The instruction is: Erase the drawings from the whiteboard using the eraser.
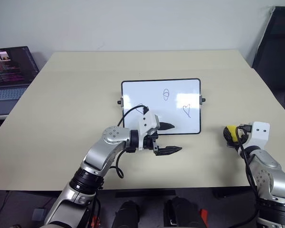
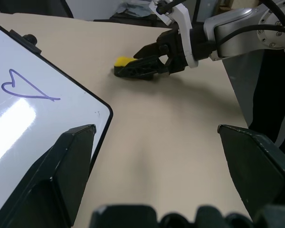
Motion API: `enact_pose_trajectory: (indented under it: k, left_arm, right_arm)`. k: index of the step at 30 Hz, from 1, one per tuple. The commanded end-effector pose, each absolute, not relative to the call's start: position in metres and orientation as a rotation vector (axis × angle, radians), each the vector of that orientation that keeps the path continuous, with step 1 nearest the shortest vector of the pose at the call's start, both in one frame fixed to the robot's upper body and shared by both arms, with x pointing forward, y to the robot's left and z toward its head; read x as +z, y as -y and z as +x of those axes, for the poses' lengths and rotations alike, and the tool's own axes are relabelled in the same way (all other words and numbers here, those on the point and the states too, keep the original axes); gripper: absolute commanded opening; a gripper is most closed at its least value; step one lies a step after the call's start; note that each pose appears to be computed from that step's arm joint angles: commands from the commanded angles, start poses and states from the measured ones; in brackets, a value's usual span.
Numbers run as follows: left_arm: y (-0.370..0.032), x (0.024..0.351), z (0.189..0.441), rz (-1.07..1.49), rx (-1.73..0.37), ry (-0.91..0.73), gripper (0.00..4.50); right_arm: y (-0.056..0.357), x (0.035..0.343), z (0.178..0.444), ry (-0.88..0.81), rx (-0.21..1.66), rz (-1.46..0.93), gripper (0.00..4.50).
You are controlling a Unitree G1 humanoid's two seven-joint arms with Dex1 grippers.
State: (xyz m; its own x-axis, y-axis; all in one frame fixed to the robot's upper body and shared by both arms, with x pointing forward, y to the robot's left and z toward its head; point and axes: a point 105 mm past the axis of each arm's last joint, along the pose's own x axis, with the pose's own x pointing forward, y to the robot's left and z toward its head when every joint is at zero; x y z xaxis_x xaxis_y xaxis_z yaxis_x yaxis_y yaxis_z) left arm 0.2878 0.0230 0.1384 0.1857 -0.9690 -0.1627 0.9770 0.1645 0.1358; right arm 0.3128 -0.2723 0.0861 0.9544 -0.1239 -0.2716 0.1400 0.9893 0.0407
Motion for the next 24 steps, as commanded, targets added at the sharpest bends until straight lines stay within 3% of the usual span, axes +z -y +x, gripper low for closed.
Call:
enact_pose_trajectory:
  k: [1,6,8,15,16,24]
  left_arm:
    - [-0.0211,0.1428,0.2874,0.223,-1.38,-0.004,4.5]
    - [-0.0181,0.1425,0.2862,0.211,-1.38,0.0,4.5]
    - [-0.0187,0.1427,0.2873,0.213,-1.378,0.0,4.5]
    - [-0.0217,0.1446,0.2919,0.221,-1.366,0.005,4.5]
    - [-0.0216,0.1445,0.2918,0.222,-1.366,0.005,4.5]
    - [-0.0214,0.1446,0.2922,0.223,-1.367,0.003,4.5]
  right_arm:
    - [0.274,0.1016,0.3099,-0.225,-0.132,0.061,4.48]
    - [0.2745,0.104,0.3099,-0.226,-0.128,0.071,4.31]
    - [0.2745,0.1045,0.3103,-0.227,-0.125,0.079,3.85]
    - [0.2736,0.1048,0.3118,-0.225,-0.121,0.081,1.33]
    - [0.2731,0.1047,0.3121,-0.225,-0.12,0.082,1.14]
    - [0.2727,0.1061,0.3122,-0.222,-0.139,0.073,1.13]
